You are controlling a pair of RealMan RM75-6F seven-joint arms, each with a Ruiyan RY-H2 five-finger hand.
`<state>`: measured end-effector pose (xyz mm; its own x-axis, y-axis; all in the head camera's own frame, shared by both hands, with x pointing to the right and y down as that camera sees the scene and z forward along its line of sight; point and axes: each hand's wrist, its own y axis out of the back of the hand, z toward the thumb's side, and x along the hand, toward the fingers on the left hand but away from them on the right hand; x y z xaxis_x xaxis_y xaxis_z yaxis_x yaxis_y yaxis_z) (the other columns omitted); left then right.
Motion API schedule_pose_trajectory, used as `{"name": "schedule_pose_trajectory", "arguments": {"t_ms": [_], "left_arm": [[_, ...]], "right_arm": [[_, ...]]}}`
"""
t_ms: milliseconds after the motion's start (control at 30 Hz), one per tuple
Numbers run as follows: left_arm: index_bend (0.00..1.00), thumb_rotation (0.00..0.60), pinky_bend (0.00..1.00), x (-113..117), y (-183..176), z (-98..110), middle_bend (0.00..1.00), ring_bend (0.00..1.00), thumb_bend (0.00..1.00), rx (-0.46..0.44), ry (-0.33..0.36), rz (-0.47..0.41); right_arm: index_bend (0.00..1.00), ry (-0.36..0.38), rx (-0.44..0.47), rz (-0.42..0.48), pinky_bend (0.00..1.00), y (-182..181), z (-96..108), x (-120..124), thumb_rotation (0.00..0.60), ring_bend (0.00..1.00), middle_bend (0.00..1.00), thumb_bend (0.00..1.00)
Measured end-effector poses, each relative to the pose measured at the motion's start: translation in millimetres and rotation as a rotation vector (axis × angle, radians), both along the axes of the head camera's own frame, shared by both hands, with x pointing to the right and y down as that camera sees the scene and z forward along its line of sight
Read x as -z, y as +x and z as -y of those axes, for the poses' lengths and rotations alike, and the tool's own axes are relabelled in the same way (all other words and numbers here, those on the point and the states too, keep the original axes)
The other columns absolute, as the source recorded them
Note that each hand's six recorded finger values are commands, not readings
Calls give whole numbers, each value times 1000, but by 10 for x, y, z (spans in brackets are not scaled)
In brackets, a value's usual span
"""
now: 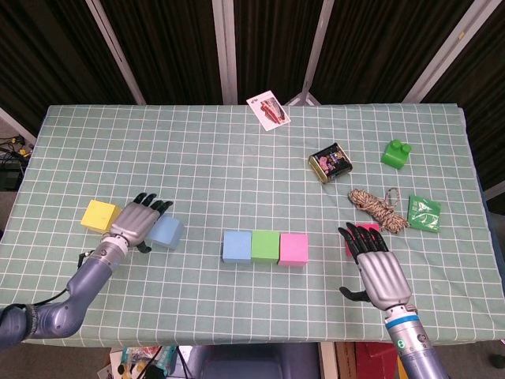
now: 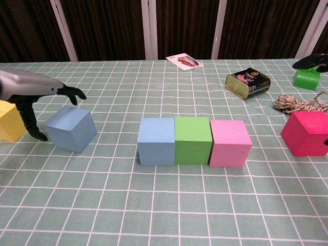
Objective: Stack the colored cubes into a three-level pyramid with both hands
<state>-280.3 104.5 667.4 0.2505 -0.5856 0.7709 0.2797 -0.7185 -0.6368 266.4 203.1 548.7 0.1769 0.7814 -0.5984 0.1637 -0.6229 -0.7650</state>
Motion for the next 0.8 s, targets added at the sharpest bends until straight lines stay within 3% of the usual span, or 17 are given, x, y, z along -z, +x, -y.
{"name": "schedule_pose_trajectory", "arguments": {"t_ms": [200,367,600,800], "left_arm": [[0,600,0,-80,100,-24,152,0,198,-1,-4,-16],[0,600,20,-112,180,-41,208,0,287,-4,3,-28],[65,600,82,-118,307,-52,452,34,397,-13,20,-53],[83,600,100,-58,349,4,486,55,397,16,50,-75]], "right_arm": [[0,-3,3,5,0,-13,-7,-5,600,0,0,168],[0,2,3,11,0,-25,-5,9,600,0,0,168],[0,3,0,19,0,-28,-2,26,600,0,0,167],[0,4,-4,21,0,-20,6,31,600,0,0,167]]}}
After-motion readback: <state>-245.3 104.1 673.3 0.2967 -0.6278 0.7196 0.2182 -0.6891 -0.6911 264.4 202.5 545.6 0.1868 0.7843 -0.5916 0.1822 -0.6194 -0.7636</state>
